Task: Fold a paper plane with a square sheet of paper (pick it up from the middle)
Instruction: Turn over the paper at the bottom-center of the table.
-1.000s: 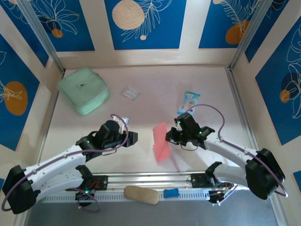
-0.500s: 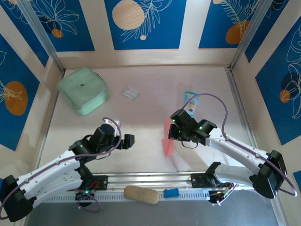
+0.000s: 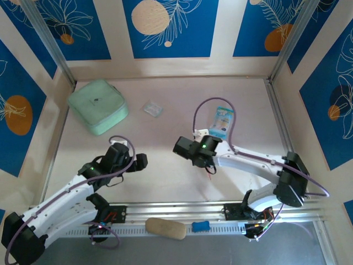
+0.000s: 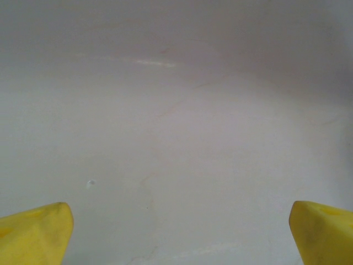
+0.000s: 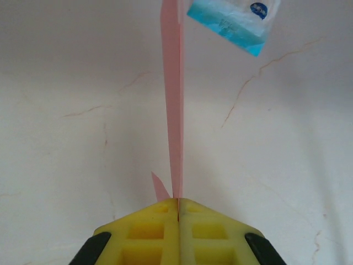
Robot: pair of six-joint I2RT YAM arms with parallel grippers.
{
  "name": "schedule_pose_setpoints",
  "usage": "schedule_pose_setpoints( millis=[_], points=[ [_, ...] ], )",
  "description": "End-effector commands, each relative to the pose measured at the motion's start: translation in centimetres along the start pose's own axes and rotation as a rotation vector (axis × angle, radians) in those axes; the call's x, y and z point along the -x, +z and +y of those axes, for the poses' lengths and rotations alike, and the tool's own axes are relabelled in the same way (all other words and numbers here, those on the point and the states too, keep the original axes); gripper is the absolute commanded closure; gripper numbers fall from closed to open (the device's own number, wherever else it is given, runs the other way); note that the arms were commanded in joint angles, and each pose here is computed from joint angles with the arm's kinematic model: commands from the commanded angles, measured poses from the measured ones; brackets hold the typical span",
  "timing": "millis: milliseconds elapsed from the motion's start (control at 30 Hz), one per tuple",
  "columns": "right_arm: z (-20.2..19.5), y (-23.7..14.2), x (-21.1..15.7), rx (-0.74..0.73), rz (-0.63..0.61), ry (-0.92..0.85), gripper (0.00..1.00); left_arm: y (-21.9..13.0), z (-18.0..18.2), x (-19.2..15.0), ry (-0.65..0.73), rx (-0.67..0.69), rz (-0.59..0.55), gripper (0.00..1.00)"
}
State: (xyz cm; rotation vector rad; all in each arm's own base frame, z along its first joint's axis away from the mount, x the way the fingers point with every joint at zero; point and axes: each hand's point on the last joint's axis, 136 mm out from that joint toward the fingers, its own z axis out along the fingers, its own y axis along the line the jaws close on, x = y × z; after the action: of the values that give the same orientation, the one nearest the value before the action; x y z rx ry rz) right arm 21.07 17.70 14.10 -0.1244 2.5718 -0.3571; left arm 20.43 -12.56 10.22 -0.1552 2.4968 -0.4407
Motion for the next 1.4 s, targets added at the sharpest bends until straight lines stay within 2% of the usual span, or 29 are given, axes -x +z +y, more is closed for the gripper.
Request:
schedule_pose_setpoints(
  millis=[0, 167, 300, 500, 633, 733, 767, 833, 933, 1133, 1233, 1367],
  points=[
    [-0.8, 0.1, 0.6, -0.127, -0.035, -0.029, 0.95, -1.2, 3.1, 0.2, -0.087, 0.152, -0.013, 0.00],
    [3.3, 1.7, 0.3, -0.064, 0.021, -0.084, 0.95, -2.8, 4.8, 1.1, -0.117, 0.238, -0.073, 0.00],
    [8.2, 2.5, -0.1, 0.083, 0.087, -0.120, 0.93, -4.2, 5.5, 1.9, -0.131, 0.268, -0.124, 0.00],
    [14.4, 2.5, -0.5, 0.294, 0.176, -0.136, 0.88, -4.2, 4.1, 2.1, -0.098, 0.192, -0.120, 0.00],
    [16.6, 2.5, -0.5, 0.418, 0.235, -0.090, 0.84, -4.0, 3.0, 2.1, -0.074, 0.137, -0.102, 0.00],
    [17.5, 1.9, -0.3, 0.537, 0.282, -0.037, 0.78, -3.7, 1.7, 1.9, -0.046, 0.073, -0.078, 0.01],
    [17.8, 1.3, -0.2, 0.593, 0.283, -0.021, 0.72, -3.5, 1.3, 1.8, -0.039, 0.054, -0.066, 0.01],
    [17.9, 0.1, 0.3, 0.701, 0.266, 0.019, 0.62, -3.1, 0.4, 1.5, -0.021, 0.015, -0.037, 0.03],
    [16.5, -0.6, 0.7, 0.802, 0.255, 0.117, 0.59, -2.3, -0.9, 1.1, -0.004, -0.035, 0.009, 0.07],
    [11.7, 1.8, -1.1, 0.848, 0.299, 0.321, 0.70, -0.1, -3.6, -0.6, 0.005, -0.139, 0.146, 0.19],
    [9.8, 2.7, -2.3, 0.872, 0.307, 0.399, 0.74, 0.9, -4.6, -1.2, -0.013, -0.186, 0.184, 0.20],
    [7.7, 3.3, -3.4, 0.875, 0.286, 0.455, 0.75, 1.5, -4.4, -1.3, -0.036, -0.165, 0.192, 0.16]
  ],
)
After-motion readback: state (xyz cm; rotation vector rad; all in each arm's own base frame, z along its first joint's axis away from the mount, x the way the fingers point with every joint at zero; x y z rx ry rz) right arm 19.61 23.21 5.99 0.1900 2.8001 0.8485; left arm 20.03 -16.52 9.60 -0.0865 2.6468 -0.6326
